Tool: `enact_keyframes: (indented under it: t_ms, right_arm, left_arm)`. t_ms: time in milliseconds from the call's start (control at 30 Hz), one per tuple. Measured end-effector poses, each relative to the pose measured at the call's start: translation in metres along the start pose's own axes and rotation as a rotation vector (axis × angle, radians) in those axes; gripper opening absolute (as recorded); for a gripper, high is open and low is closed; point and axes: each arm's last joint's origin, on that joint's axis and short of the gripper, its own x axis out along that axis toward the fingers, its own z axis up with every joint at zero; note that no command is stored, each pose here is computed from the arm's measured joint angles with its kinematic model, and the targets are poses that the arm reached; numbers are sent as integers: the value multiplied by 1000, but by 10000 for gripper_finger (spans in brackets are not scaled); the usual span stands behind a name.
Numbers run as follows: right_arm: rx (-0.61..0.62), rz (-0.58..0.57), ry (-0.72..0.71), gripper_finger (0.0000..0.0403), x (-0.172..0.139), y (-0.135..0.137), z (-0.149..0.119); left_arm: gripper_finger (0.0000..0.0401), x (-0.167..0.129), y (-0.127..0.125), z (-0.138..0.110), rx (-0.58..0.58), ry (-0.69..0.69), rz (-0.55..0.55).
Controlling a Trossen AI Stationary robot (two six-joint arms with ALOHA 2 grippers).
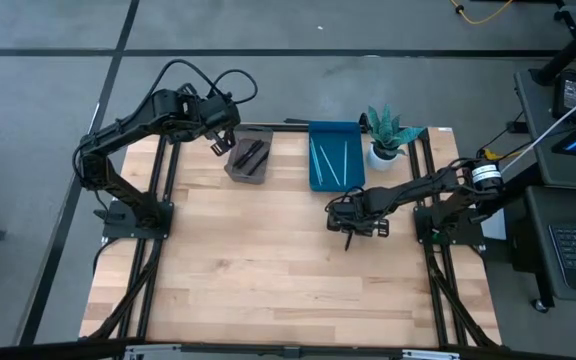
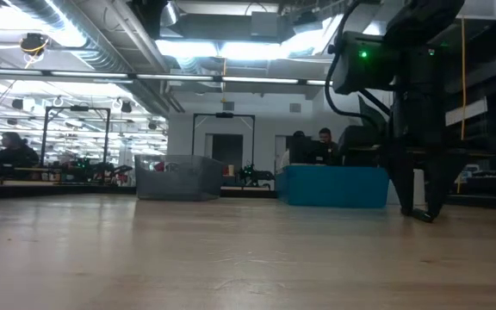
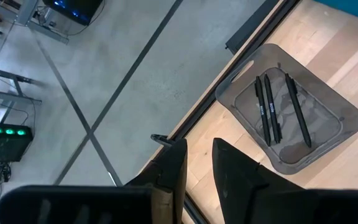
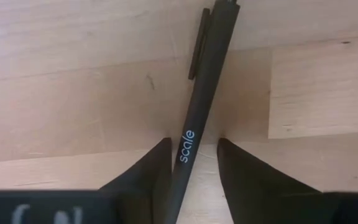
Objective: Sort pens & pencils
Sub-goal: Put the black pen into the gray bin
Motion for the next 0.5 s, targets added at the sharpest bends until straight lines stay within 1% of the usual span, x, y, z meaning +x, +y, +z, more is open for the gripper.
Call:
enact_keyframes:
  t_ms: [333, 500]
  right_arm:
    - [-2, 25, -19, 60, -3, 6, -1]
    - [-6, 37, -20, 34, -3, 7, -1]
  left_arm:
    - [79, 0, 0, 0, 0, 0, 0]
    - [74, 0, 0, 0, 1, 0, 0]
